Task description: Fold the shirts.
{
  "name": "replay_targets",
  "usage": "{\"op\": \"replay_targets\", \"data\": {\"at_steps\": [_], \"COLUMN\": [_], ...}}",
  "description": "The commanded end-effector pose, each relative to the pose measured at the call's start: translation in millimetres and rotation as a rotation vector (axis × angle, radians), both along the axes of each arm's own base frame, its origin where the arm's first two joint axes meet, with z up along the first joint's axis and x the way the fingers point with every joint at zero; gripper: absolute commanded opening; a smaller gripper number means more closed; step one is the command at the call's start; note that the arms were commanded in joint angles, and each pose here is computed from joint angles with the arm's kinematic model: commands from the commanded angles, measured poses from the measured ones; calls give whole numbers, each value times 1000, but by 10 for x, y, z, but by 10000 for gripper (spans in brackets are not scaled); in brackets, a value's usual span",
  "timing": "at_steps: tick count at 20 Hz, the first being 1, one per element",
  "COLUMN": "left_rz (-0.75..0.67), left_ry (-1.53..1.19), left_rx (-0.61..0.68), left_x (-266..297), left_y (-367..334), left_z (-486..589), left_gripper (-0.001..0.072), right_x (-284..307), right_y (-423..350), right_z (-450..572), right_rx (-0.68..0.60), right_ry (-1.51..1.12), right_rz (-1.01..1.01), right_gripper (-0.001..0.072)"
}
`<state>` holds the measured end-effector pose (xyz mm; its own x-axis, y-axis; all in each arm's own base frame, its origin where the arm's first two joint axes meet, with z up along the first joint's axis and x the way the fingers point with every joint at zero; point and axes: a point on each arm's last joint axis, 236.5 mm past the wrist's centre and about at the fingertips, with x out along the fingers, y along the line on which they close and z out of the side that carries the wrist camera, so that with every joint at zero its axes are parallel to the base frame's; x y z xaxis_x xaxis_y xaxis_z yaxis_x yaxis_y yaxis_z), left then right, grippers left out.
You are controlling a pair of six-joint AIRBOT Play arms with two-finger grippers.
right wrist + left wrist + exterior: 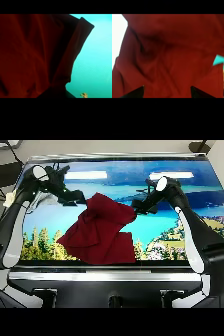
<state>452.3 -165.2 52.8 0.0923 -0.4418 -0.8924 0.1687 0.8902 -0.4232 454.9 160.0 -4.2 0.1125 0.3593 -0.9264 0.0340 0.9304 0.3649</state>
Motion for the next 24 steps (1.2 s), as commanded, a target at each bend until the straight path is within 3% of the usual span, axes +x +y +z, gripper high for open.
{"op": "replay_targets", "data": {"at_steps": [1, 4, 7, 8, 11, 21, 22, 24], "left_rz": [-42, 53, 294, 375, 514, 664, 674, 669], "left_ry": [177, 233, 323, 340, 380, 346, 318, 234], "left_rx": [3, -45, -242, -308, -404, -351, -357, -387], "left_x": [-656, -1390, -2217, -2375, -2688, -2539, -2443, -2195], "left_y": [232, 152, -187, -290, -526, -817, -820, -857], "left_z": [-5, -364, -870, -989, -1260, -1644, -1618, -1471], "left_gripper": [683, 682, 650, 603, 604, 602, 501, 75], "right_x": [-76, -108, -134, -141, -184, -306, -305, -306], "right_y": [-70, -134, -142, -143, -149, -167, -167, -168], "right_z": [-119, -142, -146, -147, -150, -154, -152, -129], "right_rx": [-41, -72, -75, -76, -78, -84, -83, -83], "right_ry": [32, 34, 45, 47, 65, 114, 113, 109], "right_rz": [53, 91, 95, 96, 102, 119, 119, 118], "right_gripper": [44, 44, 44, 44, 44, 44, 44, 43]}}
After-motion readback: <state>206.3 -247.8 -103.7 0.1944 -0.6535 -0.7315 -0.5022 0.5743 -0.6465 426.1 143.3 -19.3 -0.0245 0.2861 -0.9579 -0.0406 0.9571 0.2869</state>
